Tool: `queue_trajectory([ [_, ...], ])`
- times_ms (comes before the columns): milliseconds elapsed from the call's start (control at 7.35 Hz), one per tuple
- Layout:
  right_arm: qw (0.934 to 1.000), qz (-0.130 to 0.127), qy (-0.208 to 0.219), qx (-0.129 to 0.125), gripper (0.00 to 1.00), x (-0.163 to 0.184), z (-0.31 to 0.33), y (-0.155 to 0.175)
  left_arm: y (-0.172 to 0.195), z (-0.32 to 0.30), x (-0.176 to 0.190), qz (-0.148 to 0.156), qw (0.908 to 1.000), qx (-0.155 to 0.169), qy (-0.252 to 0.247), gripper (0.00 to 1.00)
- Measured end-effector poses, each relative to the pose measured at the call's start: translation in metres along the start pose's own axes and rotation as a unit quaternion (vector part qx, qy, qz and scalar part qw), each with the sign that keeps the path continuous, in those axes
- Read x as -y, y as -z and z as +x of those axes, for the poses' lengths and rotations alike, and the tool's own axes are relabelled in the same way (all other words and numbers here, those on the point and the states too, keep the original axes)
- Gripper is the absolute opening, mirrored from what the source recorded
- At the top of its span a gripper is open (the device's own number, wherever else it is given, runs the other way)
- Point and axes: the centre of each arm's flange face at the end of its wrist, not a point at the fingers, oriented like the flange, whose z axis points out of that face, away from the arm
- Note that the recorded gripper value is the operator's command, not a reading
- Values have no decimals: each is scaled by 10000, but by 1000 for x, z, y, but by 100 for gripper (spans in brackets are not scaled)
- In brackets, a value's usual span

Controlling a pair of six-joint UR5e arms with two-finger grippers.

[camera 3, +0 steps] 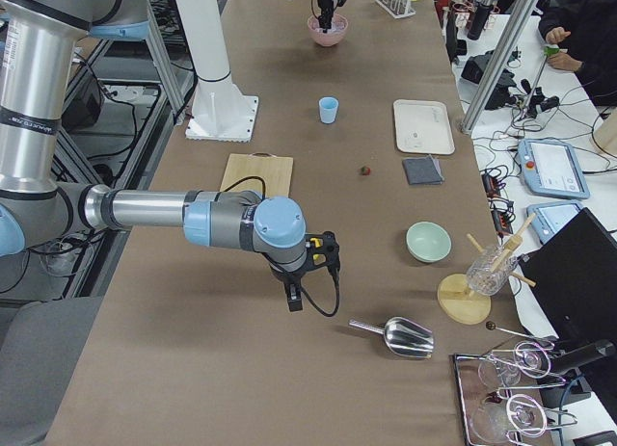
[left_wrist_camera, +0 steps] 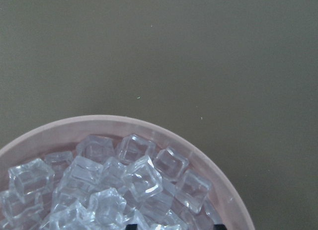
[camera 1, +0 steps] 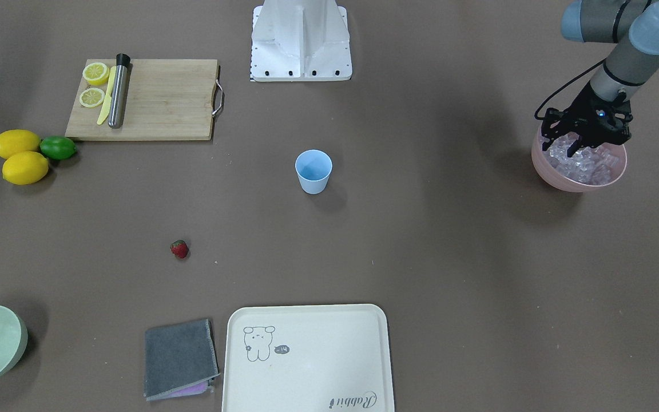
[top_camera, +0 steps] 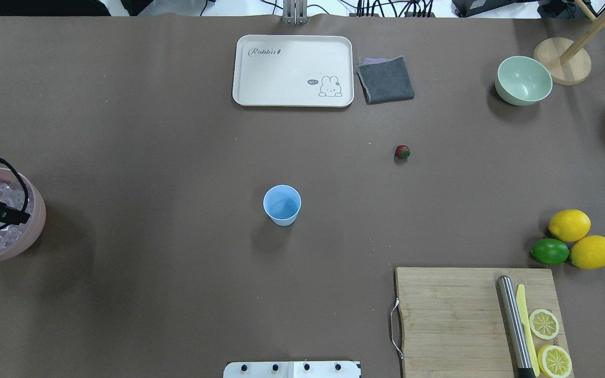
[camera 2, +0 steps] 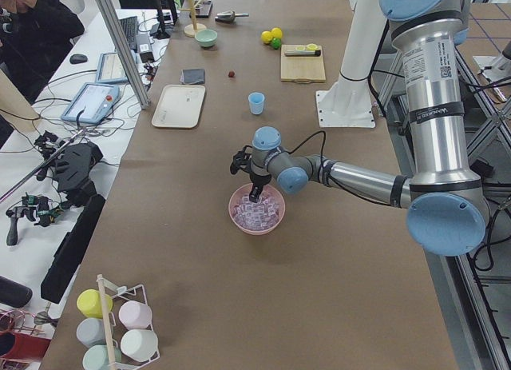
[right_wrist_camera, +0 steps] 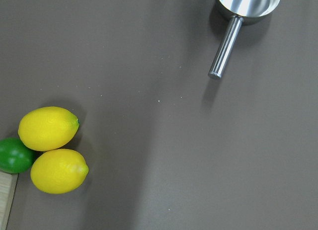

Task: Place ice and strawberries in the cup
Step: 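Lower the left gripper into the pink bowl and grasp an ice cube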

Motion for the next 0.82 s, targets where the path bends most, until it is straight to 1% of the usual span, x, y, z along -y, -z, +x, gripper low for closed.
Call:
queue_trajectory([
  [136,10000,1,1,0,100,0,0,0,-2,0,-1,-15,10000,0,0,46],
  [408,10000,2,-3,1,100,0,0,0,-3,-1,-2,-29,10000,10,6,23],
  [545,10000,1,-8,1,100,0,0,0,-3,-2,-3,-38,10000,17,14,0],
  [817,10000,7,-16,27,100,0,-1,0,0,-5,-7,-48,10000,18,39,0],
])
